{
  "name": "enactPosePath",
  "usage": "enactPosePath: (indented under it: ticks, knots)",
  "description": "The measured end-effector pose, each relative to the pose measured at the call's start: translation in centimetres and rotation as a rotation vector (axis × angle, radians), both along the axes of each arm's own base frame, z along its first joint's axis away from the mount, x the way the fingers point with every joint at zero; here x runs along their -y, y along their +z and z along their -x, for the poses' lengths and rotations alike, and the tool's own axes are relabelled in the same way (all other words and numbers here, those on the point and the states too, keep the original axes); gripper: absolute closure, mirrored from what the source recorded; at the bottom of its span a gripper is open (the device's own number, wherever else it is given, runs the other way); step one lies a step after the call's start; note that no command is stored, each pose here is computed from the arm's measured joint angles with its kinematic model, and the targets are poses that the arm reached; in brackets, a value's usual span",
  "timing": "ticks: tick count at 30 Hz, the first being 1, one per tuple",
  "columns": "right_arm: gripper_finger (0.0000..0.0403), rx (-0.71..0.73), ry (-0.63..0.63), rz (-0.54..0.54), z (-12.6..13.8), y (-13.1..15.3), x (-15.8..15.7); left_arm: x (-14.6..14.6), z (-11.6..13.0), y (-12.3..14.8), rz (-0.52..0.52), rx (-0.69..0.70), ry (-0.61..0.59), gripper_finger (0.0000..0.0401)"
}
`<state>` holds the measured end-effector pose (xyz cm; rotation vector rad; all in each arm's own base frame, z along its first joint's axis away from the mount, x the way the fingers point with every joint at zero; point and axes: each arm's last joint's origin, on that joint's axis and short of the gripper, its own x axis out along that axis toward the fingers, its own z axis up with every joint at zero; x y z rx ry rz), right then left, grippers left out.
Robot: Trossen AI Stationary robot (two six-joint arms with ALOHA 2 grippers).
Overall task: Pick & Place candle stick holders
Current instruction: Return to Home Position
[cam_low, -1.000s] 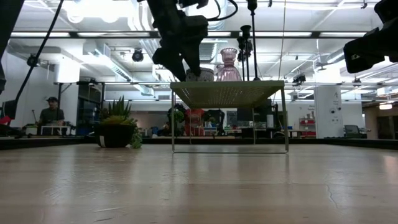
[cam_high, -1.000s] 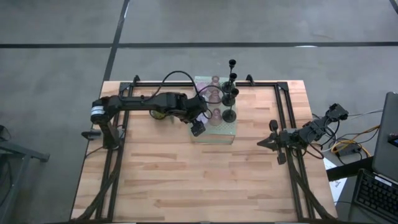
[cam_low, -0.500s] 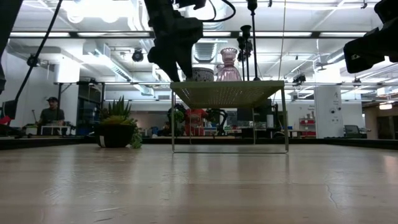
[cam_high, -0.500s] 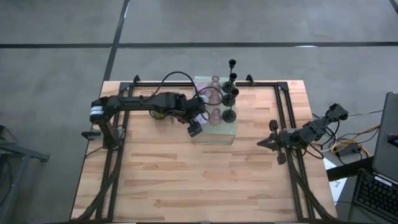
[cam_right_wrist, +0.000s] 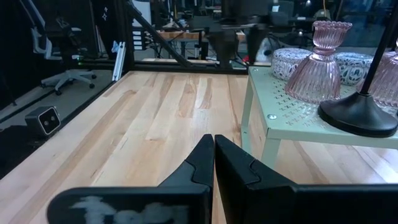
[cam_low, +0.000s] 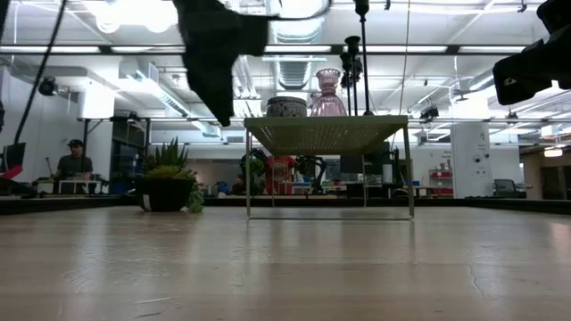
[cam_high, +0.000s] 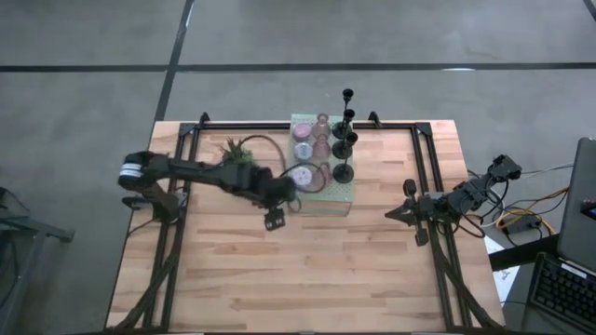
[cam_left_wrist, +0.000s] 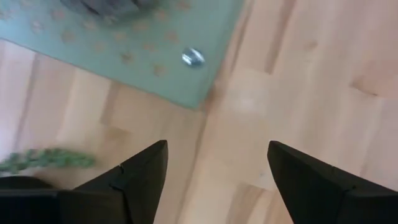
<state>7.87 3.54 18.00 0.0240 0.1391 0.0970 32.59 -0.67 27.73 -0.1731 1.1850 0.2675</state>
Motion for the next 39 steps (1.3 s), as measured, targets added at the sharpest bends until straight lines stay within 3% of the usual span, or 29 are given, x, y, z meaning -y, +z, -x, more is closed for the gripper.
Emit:
enactPosePath:
  ticks: [5,9,14,17,22,26,32,35,39]
  knots:
    - [0.0394,0.0,0.0,0.003,0.0,0.0,0.0,2.7,3.4,-0.7,0.035,0.153,-0.032,0.0122]
    - [0.0394,0.0,0.0,0.002,0.0,0.0,0.0,4.2,6.0,-3.6,0.052,0.28,0.01,0.0121]
    - [0.0394,0.0,0.0,0.0,0.0,0.0,0.0,4.5,8.7,-6.8,0.131,0.326,0.043,0.0139]
    - [0.0394,0.001,0.0,0.002,0.0,0.0,0.0,4.4,9.6,-7.4,0.13,0.404,0.013,0.0187]
    - [0.0394,0.0,0.0,0.0,0.0,0.0,0.0,3.8,11.1,-6.4,0.098,0.533,-0.048,0.0309]
    - [0.0394,0.0,0.0,0.004,0.0,0.0,0.0,3.3,12.8,-5.9,0.085,0.631,-0.028,0.0389]
    - [0.0394,0.0,0.0,0.001,0.0,0.0,0.0,2.6,15.7,-6.0,-0.014,0.854,-0.082,0.0383]
    - [0.0394,0.0,0.0,0.0,0.0,0.0,0.0,2.1,17.2,-6.6,-0.156,0.869,-0.191,0.0381]
    - [0.0394,0.0,0.001,0.004,0.0,0.0,0.0,1.8,18.7,-7.3,-0.174,0.916,-0.209,0.038]
